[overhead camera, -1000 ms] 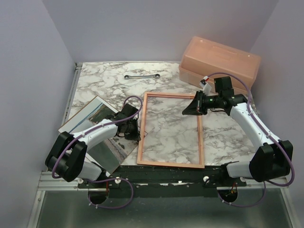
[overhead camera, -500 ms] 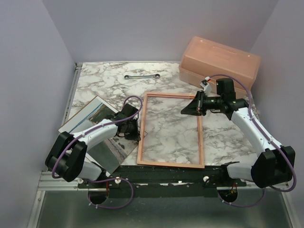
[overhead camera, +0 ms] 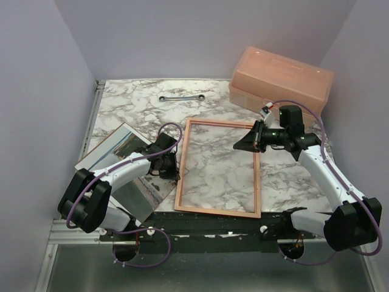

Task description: Put the photo into the frame

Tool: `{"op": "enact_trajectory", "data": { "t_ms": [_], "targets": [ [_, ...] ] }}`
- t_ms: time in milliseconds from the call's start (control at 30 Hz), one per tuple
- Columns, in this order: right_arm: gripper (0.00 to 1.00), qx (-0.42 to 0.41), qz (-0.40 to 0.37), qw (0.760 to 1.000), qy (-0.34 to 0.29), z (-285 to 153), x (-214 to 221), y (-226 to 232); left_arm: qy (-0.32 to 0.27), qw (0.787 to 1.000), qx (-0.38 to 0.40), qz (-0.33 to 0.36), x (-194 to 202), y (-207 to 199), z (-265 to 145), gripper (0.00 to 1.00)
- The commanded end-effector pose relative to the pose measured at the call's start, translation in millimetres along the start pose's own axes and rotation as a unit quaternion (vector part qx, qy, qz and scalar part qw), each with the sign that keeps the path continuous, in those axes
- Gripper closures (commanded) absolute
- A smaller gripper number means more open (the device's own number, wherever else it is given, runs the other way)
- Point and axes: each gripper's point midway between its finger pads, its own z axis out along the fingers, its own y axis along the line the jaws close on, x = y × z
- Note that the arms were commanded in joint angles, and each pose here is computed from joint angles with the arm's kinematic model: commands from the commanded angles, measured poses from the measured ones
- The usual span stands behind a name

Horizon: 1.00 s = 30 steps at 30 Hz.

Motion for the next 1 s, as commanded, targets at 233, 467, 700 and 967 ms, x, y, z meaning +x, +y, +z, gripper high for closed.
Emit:
{"op": "enact_trajectory", "data": {
  "t_ms": [233, 467, 700, 967],
  "targets": [
    [1.00, 0.009, 0.031, 0.999, 0.010, -2, 14, -7, 0.028, 0.995, -0.100, 0.009, 21, 51, 14, 0.98],
    [1.00, 0.016, 0.031, 0.999, 0.009, -2, 14, -15, 0.027, 0.995, -0.099, 0.010, 20, 50, 14, 0.98],
    [1.00, 0.032, 0.012, 0.999, 0.011, -5, 3, -18, 0.027, 0.995, -0.100, 0.012, 20, 50, 14, 0.98],
    [1.00, 0.046, -0.001, 0.999, 0.002, -9, -6, -19, 0.026, 0.995, -0.100, 0.012, 20, 50, 14, 0.98]
  ]
}}
